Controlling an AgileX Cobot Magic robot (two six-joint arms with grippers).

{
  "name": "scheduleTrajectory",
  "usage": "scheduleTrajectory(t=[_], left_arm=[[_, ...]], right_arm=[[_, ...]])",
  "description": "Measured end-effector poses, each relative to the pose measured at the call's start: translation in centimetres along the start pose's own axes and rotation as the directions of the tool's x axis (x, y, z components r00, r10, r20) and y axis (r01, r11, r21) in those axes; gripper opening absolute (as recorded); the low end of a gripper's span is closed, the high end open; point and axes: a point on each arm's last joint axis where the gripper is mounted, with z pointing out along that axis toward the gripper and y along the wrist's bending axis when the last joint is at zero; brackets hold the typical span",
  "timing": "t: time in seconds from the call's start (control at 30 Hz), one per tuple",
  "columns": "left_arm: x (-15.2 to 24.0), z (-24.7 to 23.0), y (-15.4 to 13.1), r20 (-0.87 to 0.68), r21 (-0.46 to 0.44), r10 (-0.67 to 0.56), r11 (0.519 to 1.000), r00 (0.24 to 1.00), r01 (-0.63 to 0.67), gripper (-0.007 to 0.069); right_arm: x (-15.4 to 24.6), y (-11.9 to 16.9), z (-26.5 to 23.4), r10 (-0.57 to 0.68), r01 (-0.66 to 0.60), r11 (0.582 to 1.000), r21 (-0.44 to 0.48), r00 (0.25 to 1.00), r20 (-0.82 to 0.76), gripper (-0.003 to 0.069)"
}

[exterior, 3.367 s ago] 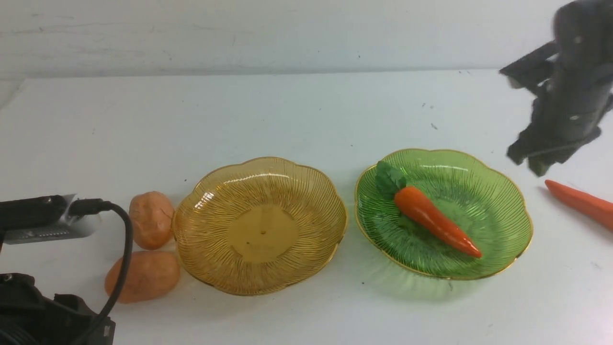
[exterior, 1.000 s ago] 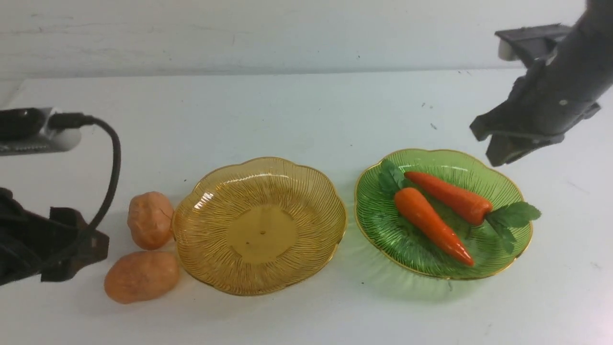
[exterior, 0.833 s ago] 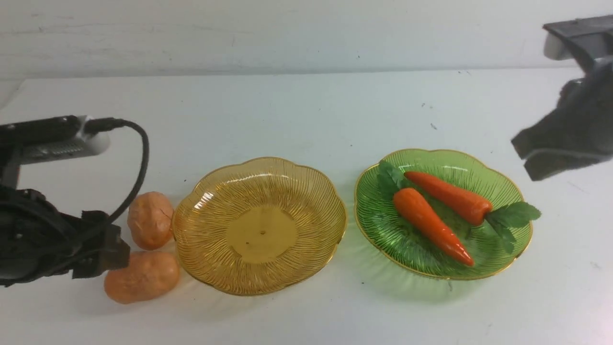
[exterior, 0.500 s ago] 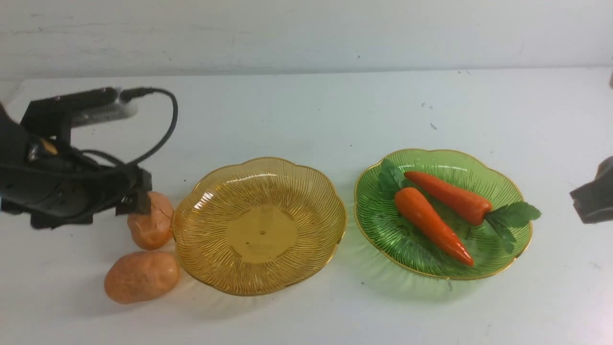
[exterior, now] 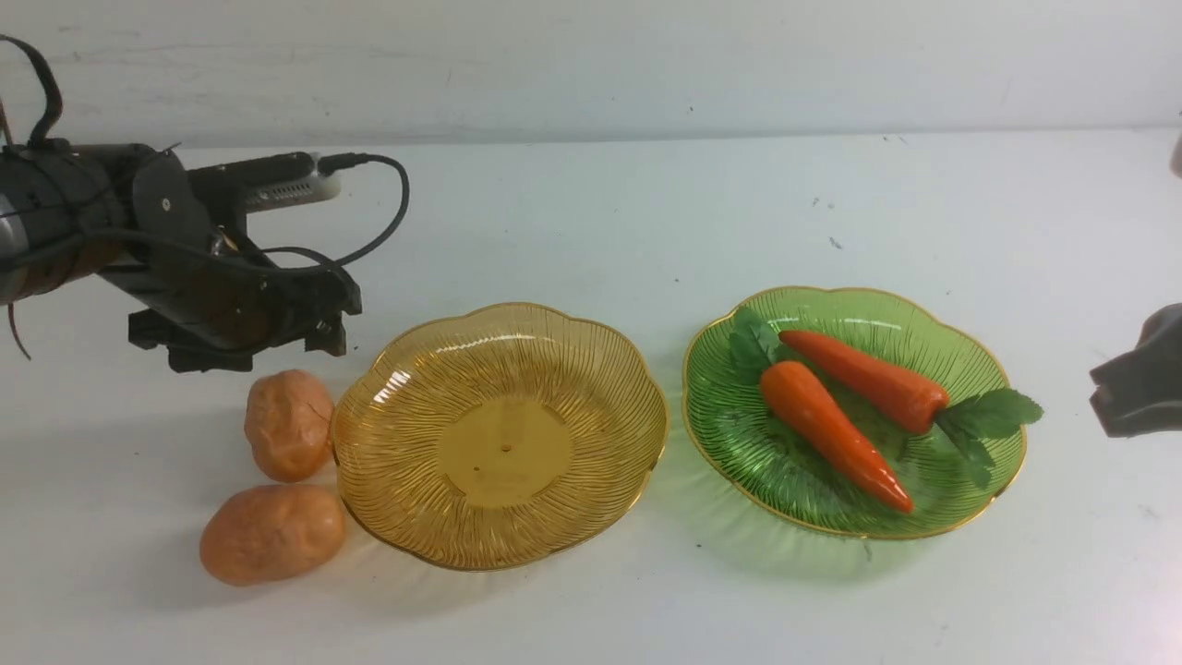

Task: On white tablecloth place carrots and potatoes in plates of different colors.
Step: 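Put the potatoes from the left side into the left plate with the left gripper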

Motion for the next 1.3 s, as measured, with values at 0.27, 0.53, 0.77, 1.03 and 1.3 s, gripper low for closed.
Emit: scheduleTrajectory(t=[0.27,0.53,0.77,1.03,1.3], left_arm=[[0.9,1.4,0.6,-0.089,-0.069,-0.03,0.997,0.996,0.024,0.0578],[1.6,3.6,0.8,-0.14,-0.092,-0.082,0.993,0.987,0.069,0.0568],[1.3,2.6,0.9,-0.203,-0.129,-0.085,0.99,0.976,0.06,0.0383],[-3.0,-6.6,-1.3,-0.03,0.014,-0.041,0.999,0.999,0.042,0.0347],[0.0,-4.3,-10.6,-0.065,0.256,0.213,0.948,0.975,-0.19,0.0361]], right_arm=[[0.0,0.0,0.0,0.002,-0.002,1.0,-0.004,1.0,0.001,-0.0015],[0.0,0.1,0.0,0.001,-0.001,1.0,-0.01,1.0,0.001,-0.0015],[0.0,0.1,0.0,-0.006,0.006,1.0,-0.018,1.0,0.003,-0.0015],[0.0,0.1,0.0,-0.006,0.006,1.0,-0.017,1.0,0.005,-0.0015],[-0.4,0.1,0.0,-0.008,0.009,1.0,-0.011,0.999,0.049,-0.0015]])
